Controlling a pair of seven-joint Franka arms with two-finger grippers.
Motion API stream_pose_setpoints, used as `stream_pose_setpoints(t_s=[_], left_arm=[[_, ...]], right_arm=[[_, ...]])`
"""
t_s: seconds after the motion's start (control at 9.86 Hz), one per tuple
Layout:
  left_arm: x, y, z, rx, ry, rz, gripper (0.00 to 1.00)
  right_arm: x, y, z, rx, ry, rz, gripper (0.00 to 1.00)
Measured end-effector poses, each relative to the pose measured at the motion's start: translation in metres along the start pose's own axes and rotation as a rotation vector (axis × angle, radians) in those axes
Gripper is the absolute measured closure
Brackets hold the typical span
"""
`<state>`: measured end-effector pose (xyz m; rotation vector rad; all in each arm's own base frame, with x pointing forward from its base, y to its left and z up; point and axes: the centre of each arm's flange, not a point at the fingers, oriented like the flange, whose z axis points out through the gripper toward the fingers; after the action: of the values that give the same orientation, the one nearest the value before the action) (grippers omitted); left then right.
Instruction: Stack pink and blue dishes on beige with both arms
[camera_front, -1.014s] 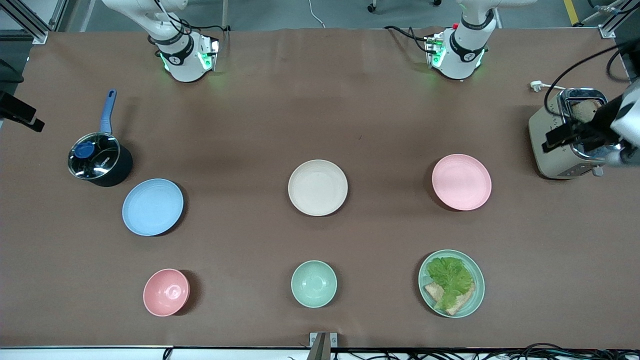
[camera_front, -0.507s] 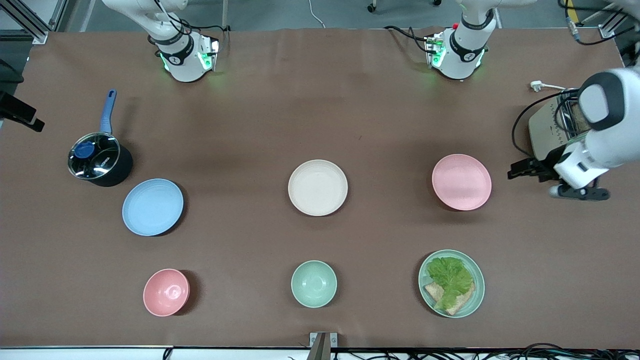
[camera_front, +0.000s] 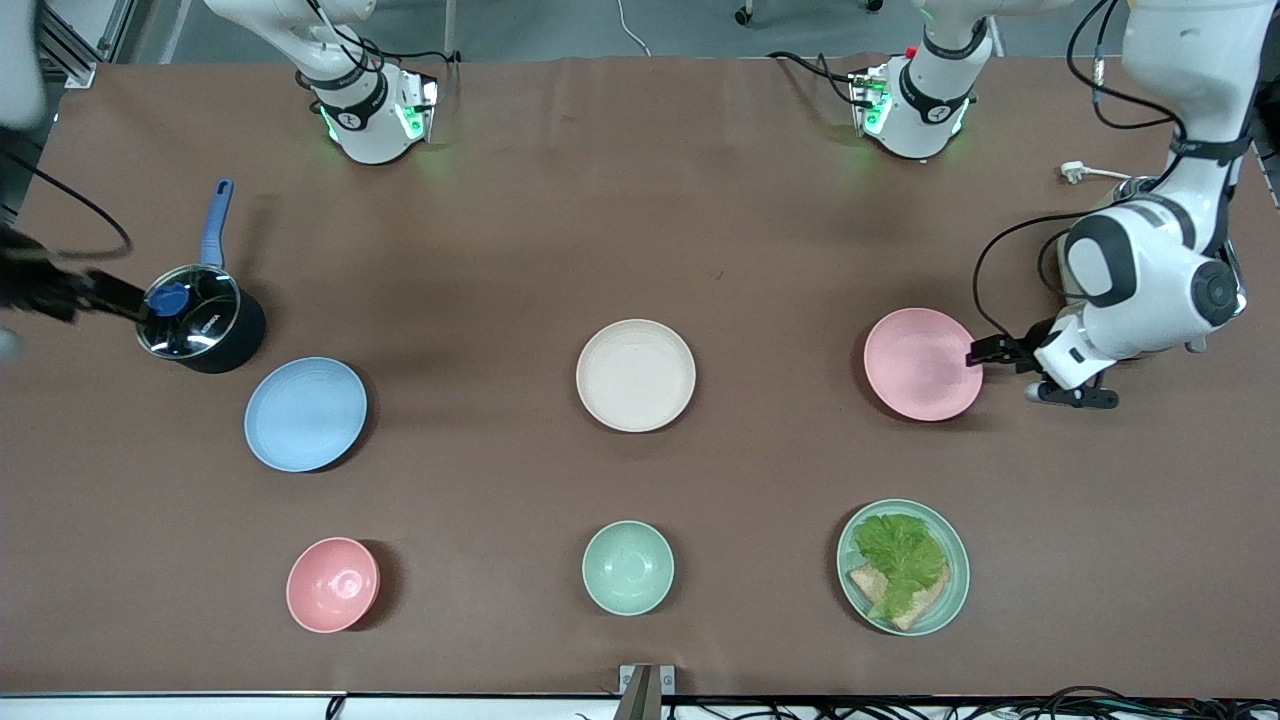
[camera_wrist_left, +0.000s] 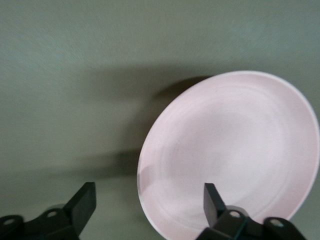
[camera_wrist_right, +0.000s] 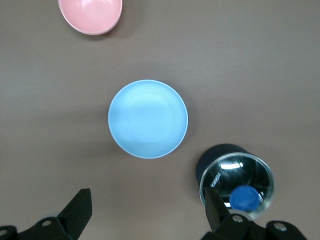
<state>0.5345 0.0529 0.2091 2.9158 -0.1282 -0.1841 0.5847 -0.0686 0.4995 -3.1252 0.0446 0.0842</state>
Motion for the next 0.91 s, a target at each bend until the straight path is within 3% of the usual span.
stream_pose_setpoints(t_s=[0.1,0.41,0.61,0.71,0.91], left_arm=[[-0.001,-0.003,0.016,-0.013,-0.02,-0.001,0.11],[0.004,-0.006,0.025,-0.042,-0.012,-0.023,0.57],[0.01,-0.005,0.018,-0.042,0.007,-0.023,0.87],[0.012,-0.004,0.009,-0.045,0.022,-0.021,0.94],[0.018,0.009,-0.028,-0.047,0.085,0.001,0.94]], right_arm=[[0.006,0.005,0.046,0.005,-0.013,-0.034,0.0],[0.015,0.038,0.163,0.123,-0.035,-0.128,0.0],[0.017,0.079,0.218,0.199,-0.003,-0.192,0.0],[0.014,0.095,0.242,0.254,0.015,-0.204,0.0],[0.006,0.107,0.284,0.351,0.033,-0.205,0.01]])
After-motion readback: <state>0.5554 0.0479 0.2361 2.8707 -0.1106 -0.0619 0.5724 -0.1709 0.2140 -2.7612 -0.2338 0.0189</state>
